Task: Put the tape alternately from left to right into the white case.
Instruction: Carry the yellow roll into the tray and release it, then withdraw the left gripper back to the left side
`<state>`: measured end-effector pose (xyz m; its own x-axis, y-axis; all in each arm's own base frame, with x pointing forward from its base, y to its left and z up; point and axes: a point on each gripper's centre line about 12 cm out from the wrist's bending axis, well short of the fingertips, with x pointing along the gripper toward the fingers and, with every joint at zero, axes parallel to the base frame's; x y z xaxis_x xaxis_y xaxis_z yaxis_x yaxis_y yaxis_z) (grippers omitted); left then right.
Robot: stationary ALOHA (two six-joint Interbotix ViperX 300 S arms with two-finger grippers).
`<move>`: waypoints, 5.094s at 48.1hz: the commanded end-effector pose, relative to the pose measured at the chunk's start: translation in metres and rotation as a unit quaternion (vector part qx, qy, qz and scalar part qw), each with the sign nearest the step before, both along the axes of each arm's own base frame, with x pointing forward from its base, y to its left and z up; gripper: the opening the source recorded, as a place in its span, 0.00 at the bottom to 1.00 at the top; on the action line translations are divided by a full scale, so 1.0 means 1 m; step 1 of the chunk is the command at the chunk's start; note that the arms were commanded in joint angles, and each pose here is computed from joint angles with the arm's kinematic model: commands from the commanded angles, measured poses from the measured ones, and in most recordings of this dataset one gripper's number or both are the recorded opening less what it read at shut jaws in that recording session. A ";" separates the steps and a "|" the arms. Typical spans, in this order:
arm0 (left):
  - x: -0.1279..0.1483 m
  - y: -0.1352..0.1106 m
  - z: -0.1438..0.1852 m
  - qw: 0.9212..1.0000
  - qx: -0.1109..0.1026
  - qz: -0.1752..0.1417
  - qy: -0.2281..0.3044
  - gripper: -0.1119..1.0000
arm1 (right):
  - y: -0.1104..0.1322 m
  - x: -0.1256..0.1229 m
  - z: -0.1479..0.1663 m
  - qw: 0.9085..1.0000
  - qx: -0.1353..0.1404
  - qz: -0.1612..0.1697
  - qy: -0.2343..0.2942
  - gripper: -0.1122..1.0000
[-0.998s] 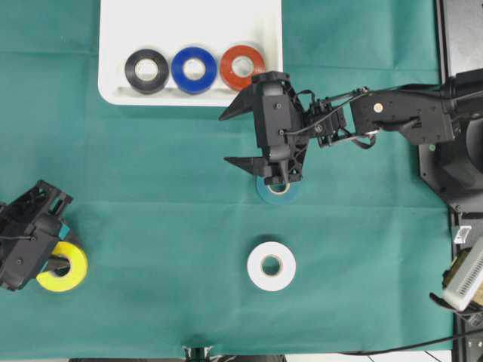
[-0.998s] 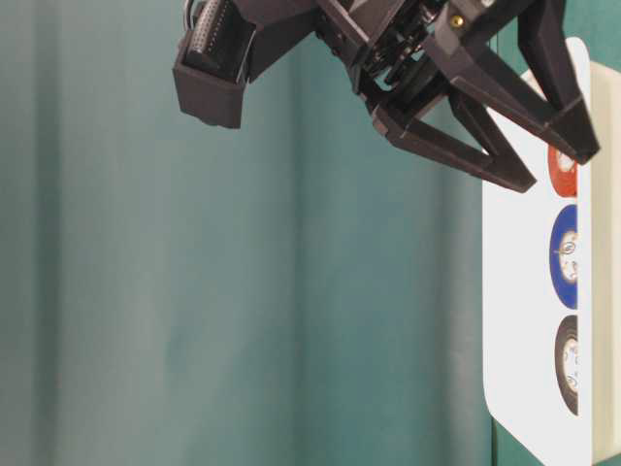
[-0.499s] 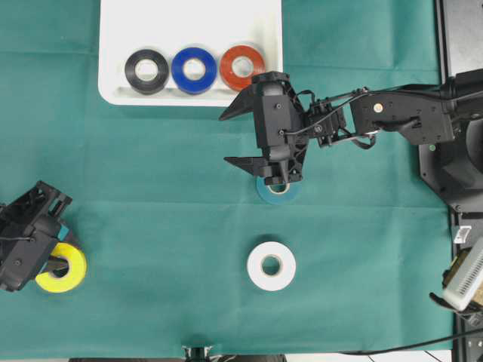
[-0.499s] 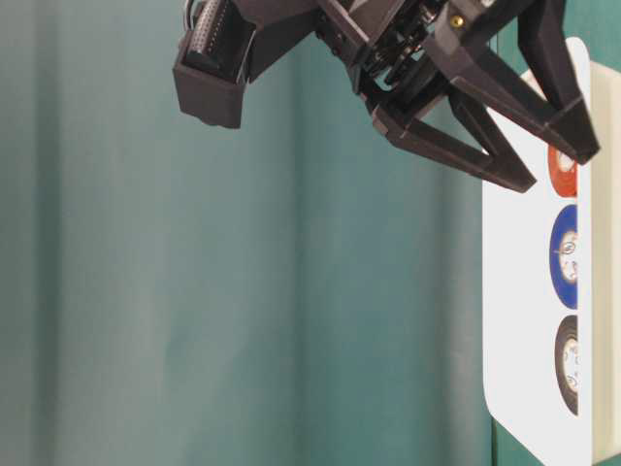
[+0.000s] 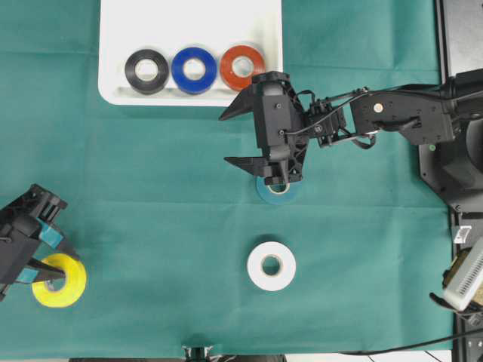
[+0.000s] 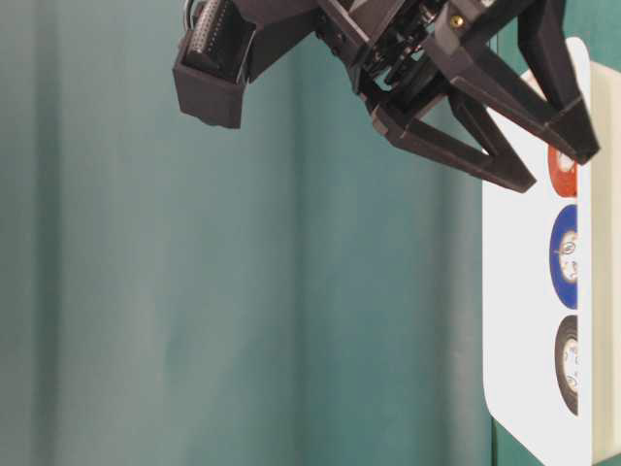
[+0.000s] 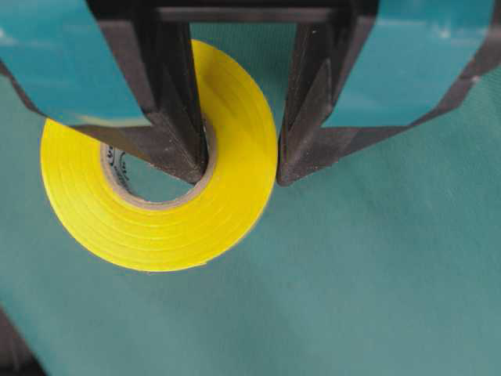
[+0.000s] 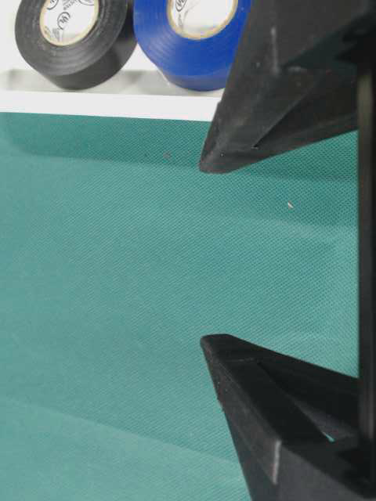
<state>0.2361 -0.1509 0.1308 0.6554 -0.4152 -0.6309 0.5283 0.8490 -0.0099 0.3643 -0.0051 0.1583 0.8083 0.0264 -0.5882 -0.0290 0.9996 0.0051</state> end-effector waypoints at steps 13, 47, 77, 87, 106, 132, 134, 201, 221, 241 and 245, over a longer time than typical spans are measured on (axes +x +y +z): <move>0.003 -0.002 0.026 0.999 -0.023 -0.002 -0.037 0.35 | 0.001 0.002 0.007 1.000 0.001 0.001 -0.011 0.86; 0.049 0.076 0.041 0.986 -0.021 0.150 -0.063 0.35 | 0.001 0.002 0.007 1.000 0.002 0.001 -0.011 0.86; 0.063 0.170 0.048 0.953 0.012 0.287 -0.101 0.35 | 0.001 0.003 0.000 1.000 0.002 0.001 -0.003 0.86; 0.065 0.208 0.054 0.933 0.021 0.341 -0.114 0.35 | 0.001 0.003 0.000 1.000 0.002 0.001 -0.004 0.86; 0.061 0.273 0.051 0.894 0.034 0.433 -0.114 0.35 | 0.001 0.003 0.000 1.000 0.002 0.002 -0.003 0.86; 0.079 0.330 0.025 0.866 0.041 0.490 -0.087 0.35 | 0.001 0.003 0.000 1.000 0.002 0.000 -0.001 0.86; 0.080 0.332 0.023 0.866 0.041 0.491 -0.084 0.35 | 0.001 0.003 0.000 1.000 0.001 0.001 -0.001 0.86; 0.068 0.289 0.041 0.886 0.032 0.452 -0.098 0.96 | 0.000 0.003 0.000 1.000 0.001 0.000 -0.001 0.86; 0.067 0.236 0.047 0.917 0.025 0.382 -0.110 0.95 | -0.001 0.002 0.000 1.000 0.001 -0.001 -0.001 0.86; 0.066 0.186 0.046 0.945 0.016 0.309 -0.111 0.95 | -0.001 0.002 0.000 1.000 0.001 -0.001 -0.001 0.86; 0.066 0.178 0.047 0.948 0.014 0.297 -0.113 0.95 | -0.001 0.002 0.000 1.000 0.001 -0.001 -0.001 0.86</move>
